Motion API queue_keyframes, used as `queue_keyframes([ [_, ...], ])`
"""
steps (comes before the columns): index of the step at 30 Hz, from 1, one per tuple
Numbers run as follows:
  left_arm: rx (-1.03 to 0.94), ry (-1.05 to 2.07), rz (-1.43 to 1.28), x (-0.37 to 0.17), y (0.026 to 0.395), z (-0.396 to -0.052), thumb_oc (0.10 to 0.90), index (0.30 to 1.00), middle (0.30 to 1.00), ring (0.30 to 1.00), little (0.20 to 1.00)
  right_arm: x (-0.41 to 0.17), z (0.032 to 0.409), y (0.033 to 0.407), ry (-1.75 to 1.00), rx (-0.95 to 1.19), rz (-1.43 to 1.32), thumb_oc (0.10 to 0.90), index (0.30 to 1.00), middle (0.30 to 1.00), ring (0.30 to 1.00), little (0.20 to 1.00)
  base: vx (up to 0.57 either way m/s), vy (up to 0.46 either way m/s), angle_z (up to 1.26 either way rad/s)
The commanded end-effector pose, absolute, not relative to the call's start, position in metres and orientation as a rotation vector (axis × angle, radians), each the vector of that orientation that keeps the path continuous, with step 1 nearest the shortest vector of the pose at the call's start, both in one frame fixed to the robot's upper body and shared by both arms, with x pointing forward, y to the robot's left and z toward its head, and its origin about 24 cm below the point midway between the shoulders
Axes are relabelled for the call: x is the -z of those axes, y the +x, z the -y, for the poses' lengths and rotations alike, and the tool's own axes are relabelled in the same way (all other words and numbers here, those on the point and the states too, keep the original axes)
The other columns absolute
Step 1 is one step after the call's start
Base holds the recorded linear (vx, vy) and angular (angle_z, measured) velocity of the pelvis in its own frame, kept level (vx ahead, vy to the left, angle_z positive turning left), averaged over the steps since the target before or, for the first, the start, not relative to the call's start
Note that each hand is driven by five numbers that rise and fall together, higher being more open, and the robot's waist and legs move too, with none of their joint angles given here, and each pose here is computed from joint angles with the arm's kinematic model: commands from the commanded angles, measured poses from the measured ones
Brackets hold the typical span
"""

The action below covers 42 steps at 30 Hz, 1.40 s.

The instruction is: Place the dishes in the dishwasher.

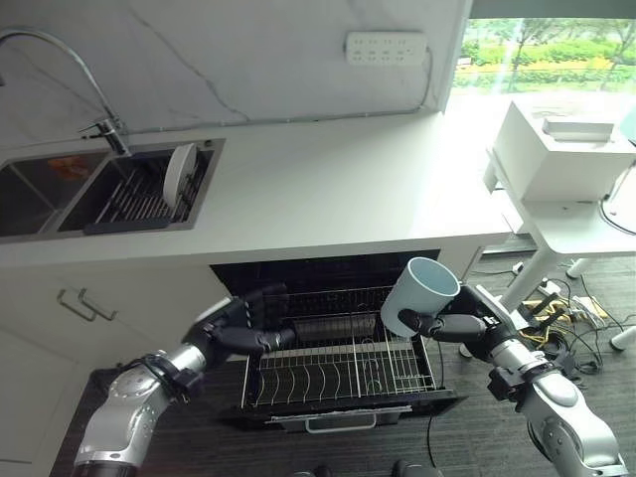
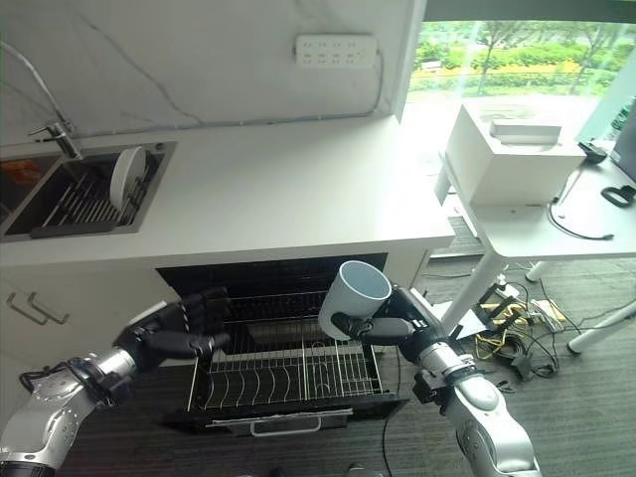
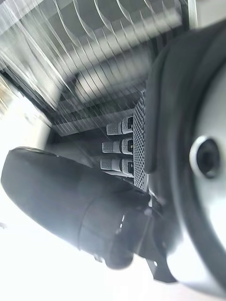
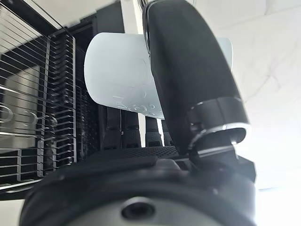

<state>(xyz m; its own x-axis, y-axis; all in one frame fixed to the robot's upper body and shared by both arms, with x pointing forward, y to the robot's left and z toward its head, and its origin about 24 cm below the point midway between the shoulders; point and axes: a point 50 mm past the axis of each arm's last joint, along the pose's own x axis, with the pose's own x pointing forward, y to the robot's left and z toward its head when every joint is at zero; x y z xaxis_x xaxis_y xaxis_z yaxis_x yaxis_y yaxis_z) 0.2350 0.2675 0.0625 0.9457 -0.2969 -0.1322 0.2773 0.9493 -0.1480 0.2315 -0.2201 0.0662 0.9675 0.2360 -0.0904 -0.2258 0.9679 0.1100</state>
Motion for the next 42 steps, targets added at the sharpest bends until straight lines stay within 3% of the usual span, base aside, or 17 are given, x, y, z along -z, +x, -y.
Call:
queue_keyframes([
  [1,0.310,-0.224,0.227,-0.118,0.250,-0.244,0.800,0.900,0.900,0.900,0.900,-0.125,0.212,0.256,0.012,-0.231,0.218,0.400,0.300,0.300,0.300,0.300,-0.01,-0.033,0.07],
  [17,0.357,-0.416,0.036,-0.074,0.252,-0.197,0.800,0.900,0.900,0.900,0.900,-0.068,0.232,0.280,-0.164,-0.084,-0.089,0.400,0.300,0.300,0.300,0.300,0.02,-0.039,0.06],
  [29,0.311,-0.371,-0.052,-0.060,0.247,-0.199,0.800,0.900,0.900,0.900,0.900,-0.025,0.258,0.284,-0.244,-0.002,-0.329,0.400,0.300,0.300,0.300,0.300,0.02,-0.031,0.06],
  [42,0.286,-0.215,-0.020,-0.072,0.251,-0.204,0.800,0.900,0.900,0.900,0.900,-0.030,0.285,0.306,-0.325,0.111,-0.406,0.400,0.300,0.300,0.300,0.300,-0.01,-0.061,0.10],
])
